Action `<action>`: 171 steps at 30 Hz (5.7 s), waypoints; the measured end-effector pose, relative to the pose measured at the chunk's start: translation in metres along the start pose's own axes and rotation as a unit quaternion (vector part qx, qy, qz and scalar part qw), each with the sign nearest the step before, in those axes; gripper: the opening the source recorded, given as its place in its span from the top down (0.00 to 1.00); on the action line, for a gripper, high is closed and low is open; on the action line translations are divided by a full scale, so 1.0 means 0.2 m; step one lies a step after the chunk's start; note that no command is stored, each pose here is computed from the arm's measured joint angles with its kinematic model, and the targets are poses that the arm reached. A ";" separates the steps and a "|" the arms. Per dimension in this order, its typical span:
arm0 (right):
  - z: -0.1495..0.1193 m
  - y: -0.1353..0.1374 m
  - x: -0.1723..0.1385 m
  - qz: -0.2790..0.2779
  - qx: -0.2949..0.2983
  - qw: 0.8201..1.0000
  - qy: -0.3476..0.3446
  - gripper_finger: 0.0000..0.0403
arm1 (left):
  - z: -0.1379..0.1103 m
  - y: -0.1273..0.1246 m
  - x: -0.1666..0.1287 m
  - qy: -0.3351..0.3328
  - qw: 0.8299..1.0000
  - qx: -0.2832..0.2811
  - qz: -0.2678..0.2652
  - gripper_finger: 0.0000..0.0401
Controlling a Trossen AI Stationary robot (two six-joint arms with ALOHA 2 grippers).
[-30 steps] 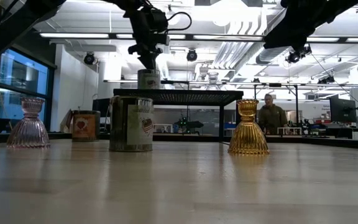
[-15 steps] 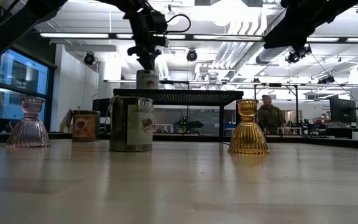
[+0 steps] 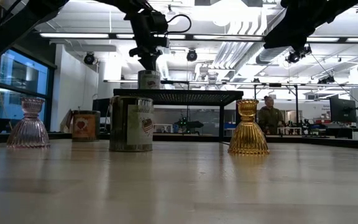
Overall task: Pick & Place candle stick holders
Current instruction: Put the silver scented candle can on the shelf
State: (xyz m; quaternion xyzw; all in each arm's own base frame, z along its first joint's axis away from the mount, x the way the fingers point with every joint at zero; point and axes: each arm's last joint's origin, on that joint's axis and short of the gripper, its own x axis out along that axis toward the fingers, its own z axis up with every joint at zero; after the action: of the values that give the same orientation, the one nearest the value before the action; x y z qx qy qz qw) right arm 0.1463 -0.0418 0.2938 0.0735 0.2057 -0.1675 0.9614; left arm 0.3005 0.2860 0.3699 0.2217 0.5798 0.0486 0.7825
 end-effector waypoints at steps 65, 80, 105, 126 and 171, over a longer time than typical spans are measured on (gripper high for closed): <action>0.00 0.00 0.00 0.000 0.005 1.000 0.002 0.65 | 0.12 -0.16 -0.33 -0.007 0.990 -0.121 0.076 0.80; 0.00 0.00 0.00 0.000 0.004 1.000 0.002 0.65 | 0.08 -0.27 -0.50 -0.035 0.968 -0.248 0.025 0.80; 0.00 0.00 0.00 0.000 0.014 1.000 0.002 0.65 | 0.07 -0.31 -0.51 -0.027 0.918 -0.394 -0.039 0.80; 0.00 0.00 0.00 -0.009 0.014 1.000 0.001 0.65 | -0.02 -0.40 -0.74 -0.064 0.867 -0.493 -0.014 0.80; 0.00 0.00 0.00 -0.012 0.026 1.000 0.001 0.65 | -0.73 -0.64 0.00 0.154 0.670 -0.724 0.054 0.80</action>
State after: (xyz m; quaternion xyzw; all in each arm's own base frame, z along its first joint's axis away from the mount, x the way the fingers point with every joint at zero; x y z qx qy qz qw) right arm 0.1459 -0.0424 0.2935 0.0960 0.2029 -0.1837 0.9570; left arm 0.1413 0.2141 0.2839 -0.3945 0.4616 0.5286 0.5932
